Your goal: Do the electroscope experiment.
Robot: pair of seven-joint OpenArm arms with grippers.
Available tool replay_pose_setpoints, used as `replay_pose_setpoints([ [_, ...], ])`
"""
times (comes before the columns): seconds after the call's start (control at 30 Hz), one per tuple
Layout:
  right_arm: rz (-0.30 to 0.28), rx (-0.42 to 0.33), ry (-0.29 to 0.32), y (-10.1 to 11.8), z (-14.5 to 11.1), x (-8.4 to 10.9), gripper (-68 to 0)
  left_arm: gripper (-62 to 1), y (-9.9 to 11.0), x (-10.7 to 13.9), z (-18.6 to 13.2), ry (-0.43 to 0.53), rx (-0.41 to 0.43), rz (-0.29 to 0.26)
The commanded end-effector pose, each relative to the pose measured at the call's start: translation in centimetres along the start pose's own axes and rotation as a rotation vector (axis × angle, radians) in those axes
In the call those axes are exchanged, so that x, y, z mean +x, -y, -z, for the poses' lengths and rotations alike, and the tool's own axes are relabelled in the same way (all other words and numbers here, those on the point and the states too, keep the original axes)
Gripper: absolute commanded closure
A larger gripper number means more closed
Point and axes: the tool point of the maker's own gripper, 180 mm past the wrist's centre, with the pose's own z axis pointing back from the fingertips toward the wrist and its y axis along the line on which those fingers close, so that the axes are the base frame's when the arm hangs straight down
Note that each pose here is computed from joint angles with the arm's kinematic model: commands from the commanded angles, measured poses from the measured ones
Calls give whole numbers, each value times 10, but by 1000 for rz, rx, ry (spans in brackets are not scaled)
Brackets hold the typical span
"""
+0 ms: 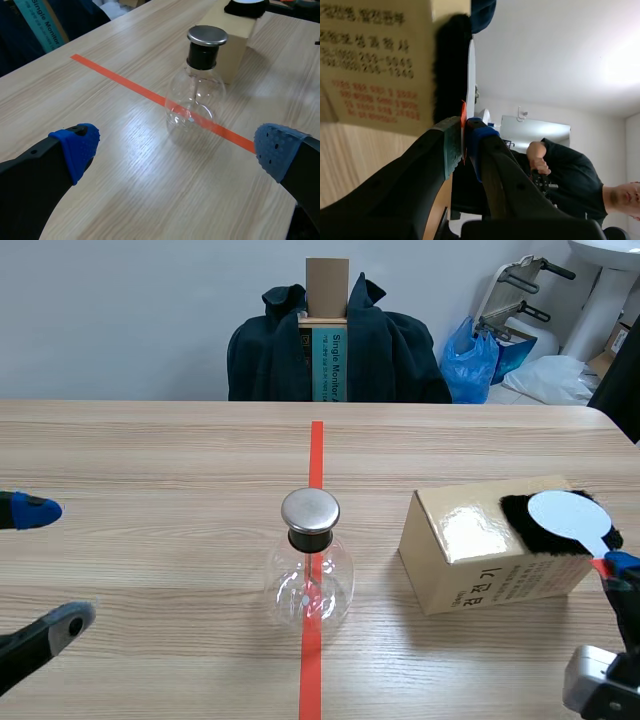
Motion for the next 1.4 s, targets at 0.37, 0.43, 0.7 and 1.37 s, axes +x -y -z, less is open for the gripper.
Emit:
replay_pose_setpoints([
  [0.37,-29,-65,11,12,5,-8,-7,-623,58,26,3,56,-75,-50],
  [0.43,-29,-65,20,12,5,-7,-7,-623,58,26,3,58,-70,-51],
  [0.7,-27,-63,47,11,4,-1,-7,-623,57,26,3,59,-69,-50],
  [1.37,-25,-27,-50,0,1,-16,-7,-623,57,26,3,60,-67,-51],
])
